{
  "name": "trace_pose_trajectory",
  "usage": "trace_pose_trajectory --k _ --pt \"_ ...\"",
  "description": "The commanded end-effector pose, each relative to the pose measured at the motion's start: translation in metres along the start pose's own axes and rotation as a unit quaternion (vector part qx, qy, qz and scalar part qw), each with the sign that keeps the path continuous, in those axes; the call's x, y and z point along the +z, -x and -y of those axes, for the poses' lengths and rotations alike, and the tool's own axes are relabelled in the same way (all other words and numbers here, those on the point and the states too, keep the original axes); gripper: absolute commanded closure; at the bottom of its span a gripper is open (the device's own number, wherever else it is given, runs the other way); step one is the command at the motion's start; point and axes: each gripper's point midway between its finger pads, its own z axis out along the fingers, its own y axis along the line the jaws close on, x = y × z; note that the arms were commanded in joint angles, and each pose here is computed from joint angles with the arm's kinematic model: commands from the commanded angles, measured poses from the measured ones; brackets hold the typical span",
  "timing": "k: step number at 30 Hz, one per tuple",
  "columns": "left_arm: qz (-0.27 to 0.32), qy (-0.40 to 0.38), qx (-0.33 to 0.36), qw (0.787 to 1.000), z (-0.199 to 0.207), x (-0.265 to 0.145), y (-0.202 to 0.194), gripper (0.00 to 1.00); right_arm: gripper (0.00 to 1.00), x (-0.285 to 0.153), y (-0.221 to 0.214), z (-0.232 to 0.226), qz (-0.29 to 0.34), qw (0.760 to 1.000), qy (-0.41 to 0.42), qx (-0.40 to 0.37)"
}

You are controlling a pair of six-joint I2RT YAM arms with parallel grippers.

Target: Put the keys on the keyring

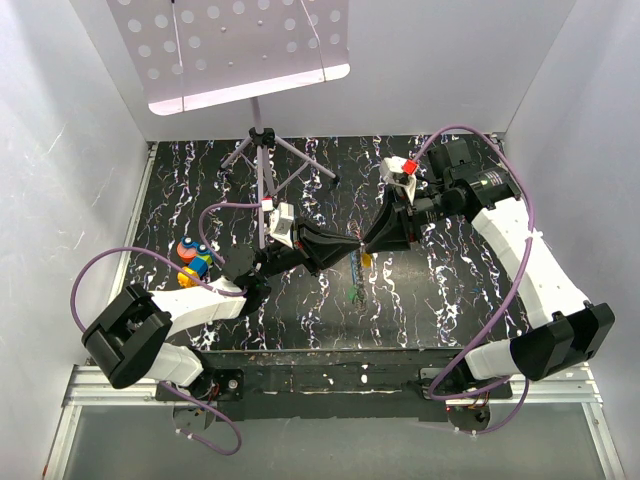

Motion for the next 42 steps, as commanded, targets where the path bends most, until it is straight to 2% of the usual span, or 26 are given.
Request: trace_pose_trajectory --k 1,8,17,20,32,42 --pt "0.060 -0.037 0.035 0.997 0.019 0.010 0.037 1.00 0.64 0.000 0.012 -0.002 0.009 1.000 0.002 -0.020" --pt "0.060 -0.035 0.035 0.997 0.018 0.011 0.037 1.00 0.78 0.002 0.010 -0.002 0.007 1.000 0.004 -0.016" --pt "0.060 -0.035 0.030 0.997 0.017 0.012 0.037 1.00 0.78 0.003 0.007 -0.001 0.003 1.000 0.001 -0.013" --pt "0.059 -0.036 0.030 0.997 0.017 0.012 0.036 1.00 0.98 0.003 0.007 -0.001 0.003 1.000 0.000 -0.014" --pt "0.053 -0.033 0.020 0.998 0.016 0.013 0.034 1.00 0.99 0.004 -0.001 -0.002 -0.001 1.000 -0.003 0.000" --pt "0.013 -0.008 0.006 1.000 0.013 0.001 0.035 0.50 0.99 -0.003 -0.020 -0.001 -0.011 1.000 -0.026 0.010"
